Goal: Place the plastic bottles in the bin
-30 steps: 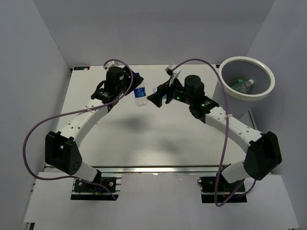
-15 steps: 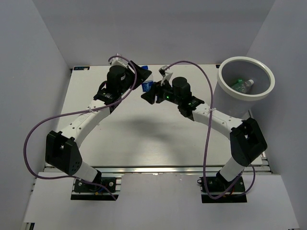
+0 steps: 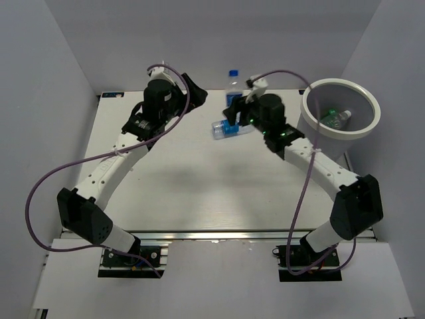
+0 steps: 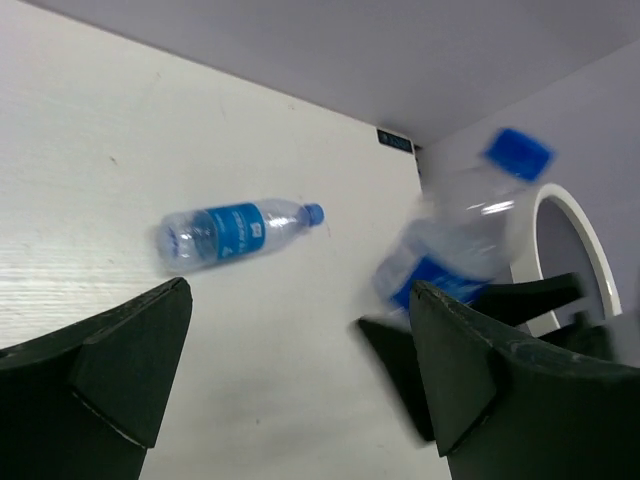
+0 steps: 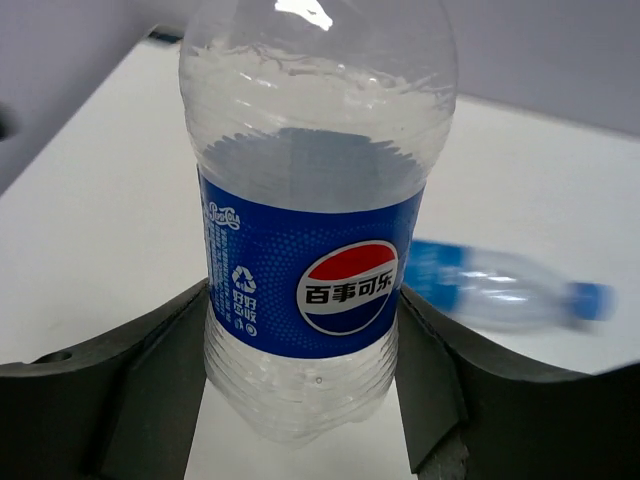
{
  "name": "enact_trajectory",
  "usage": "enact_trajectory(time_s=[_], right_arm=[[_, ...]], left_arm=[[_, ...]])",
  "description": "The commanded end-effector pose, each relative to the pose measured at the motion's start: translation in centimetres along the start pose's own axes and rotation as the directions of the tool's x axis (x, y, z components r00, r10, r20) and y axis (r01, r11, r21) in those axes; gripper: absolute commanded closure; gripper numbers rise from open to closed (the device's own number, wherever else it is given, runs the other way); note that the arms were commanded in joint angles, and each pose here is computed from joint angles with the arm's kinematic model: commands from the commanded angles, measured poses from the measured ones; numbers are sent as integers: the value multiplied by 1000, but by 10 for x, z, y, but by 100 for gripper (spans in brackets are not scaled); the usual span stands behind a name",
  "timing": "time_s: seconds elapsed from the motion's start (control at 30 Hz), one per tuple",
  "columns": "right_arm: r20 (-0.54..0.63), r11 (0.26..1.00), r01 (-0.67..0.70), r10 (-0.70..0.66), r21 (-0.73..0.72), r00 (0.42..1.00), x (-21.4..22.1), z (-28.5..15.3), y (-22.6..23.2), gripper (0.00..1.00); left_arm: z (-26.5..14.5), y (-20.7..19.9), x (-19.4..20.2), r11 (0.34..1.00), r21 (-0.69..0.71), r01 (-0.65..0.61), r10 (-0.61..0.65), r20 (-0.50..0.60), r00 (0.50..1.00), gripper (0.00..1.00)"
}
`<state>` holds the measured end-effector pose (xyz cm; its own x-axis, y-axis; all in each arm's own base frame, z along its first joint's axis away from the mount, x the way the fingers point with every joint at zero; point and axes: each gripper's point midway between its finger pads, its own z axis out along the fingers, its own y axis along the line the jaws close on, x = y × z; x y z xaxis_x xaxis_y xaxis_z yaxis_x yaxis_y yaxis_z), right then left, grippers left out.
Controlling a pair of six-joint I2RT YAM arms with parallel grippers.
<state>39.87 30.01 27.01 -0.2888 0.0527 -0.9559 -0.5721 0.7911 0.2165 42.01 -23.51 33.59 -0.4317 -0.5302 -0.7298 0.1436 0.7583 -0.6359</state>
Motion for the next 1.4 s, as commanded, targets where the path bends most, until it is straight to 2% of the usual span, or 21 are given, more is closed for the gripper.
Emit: enact_trajectory(time_s=[0.0, 0.03, 0.1, 0.13, 0.17, 0.23, 0.27, 0.33, 0.43, 0.47, 0.5, 0.53, 0.63, 0.67, 0.8, 0.93, 1.1, 1.2, 1.23, 1.3, 1.37], right_arm=[[157, 966, 70, -112, 251, 981, -95, -47, -74, 90], [200, 945, 49, -118, 322, 973, -125, -69, -102, 90], [174, 911, 37, -118, 412, 978, -134, -94, -136, 89], [206, 857, 6, -131, 515, 970, -153, -122, -166, 88], [198, 840, 4, -133, 543, 971, -155, -132, -177, 88], [170, 748, -10, -138, 664, 976, -153, -168, -213, 83], [158, 720, -17, -129, 694, 979, -150, -180, -225, 83], [130, 660, -46, -78, 749, 988, -136, -207, -254, 78], [86, 641, -50, -25, 766, 996, -112, -224, -280, 67], [70, 649, -43, -15, 760, 997, -107, -224, -282, 62], [53, 658, -35, -8, 752, 999, -103, -223, -283, 45], [46, 651, -31, -5, 759, 999, -101, -225, -286, 36], [74, 627, -59, 1, 777, 997, -107, -236, -288, 13], [86, 627, -59, -13, 777, 996, -112, -238, -287, 11], [130, 632, -41, -95, 774, 987, -137, -250, -275, 11], [144, 678, 3, -160, 735, 977, -159, -249, -261, 11], [86, 801, 195, -294, 566, 952, -167, -226, -227, 11], [12, 822, 362, -409, 439, 913, -165, -202, -199, 11], [-63, 805, 446, -460, 390, 886, -155, -197, -193, 11], [-85, 792, 540, -541, 286, 837, -154, -171, -161, 11], [-131, 729, 658, -645, 190, 753, -144, -155, -143, 11]], left_arm=[[-31, 7, -46, 991, -96, -89, 100, 114, 988, 2], [-35, 18, -54, 985, -140, -97, 114, 119, 986, 2], [-37, 44, -64, 973, -214, -82, 110, 122, 986, 2], [-35, 63, -62, 964, -258, -63, 96, 119, 988, 2], [-34, 76, -62, 958, -284, -47, 84, 121, 989, 2], [-35, 108, -69, 945, -328, 8, 43, 147, 988, 2], [-32, 123, -55, 944, -330, 19, 18, 107, 994, 2], [-37, 154, -63, 924, -376, 77, -26, 141, 990, 2], [-44, 184, -59, 894, -436, 104, -42, 150, 988, 2], [-45, 190, -58, 887, -450, 106, -41, 151, 988, 2], [-48, 195, -58, 879, -465, 108, -42, 151, 988, 2], [-50, 198, -57, 873, -476, 107, -40, 150, 988, 2], [-54, 209, -52, 850, -516, 104, -37, 139, 990, 2], [-55, 211, -51, 846, -523, 103, -36, 137, 990, 2], [-58, 220, -49, 827, -551, 109, -35, 142, 989, 2], [-57, 221, -46, 829, -548, 112, -41, 140, 989, 2], [-59, 229, -44, 819, -561, 125, -52, 144, 988, 2], [-62, 231, -45, 814, -567, 129, -49, 153, 987, 2], [-62, 232, -44, 814, -566, 132, -52, 155, 987, 2], [-62, 233, -42, 815, -565, 130, -54, 151, 987, 2], [-64, 239, -39, 803, -581, 131, -52, 151, 987, 2]])
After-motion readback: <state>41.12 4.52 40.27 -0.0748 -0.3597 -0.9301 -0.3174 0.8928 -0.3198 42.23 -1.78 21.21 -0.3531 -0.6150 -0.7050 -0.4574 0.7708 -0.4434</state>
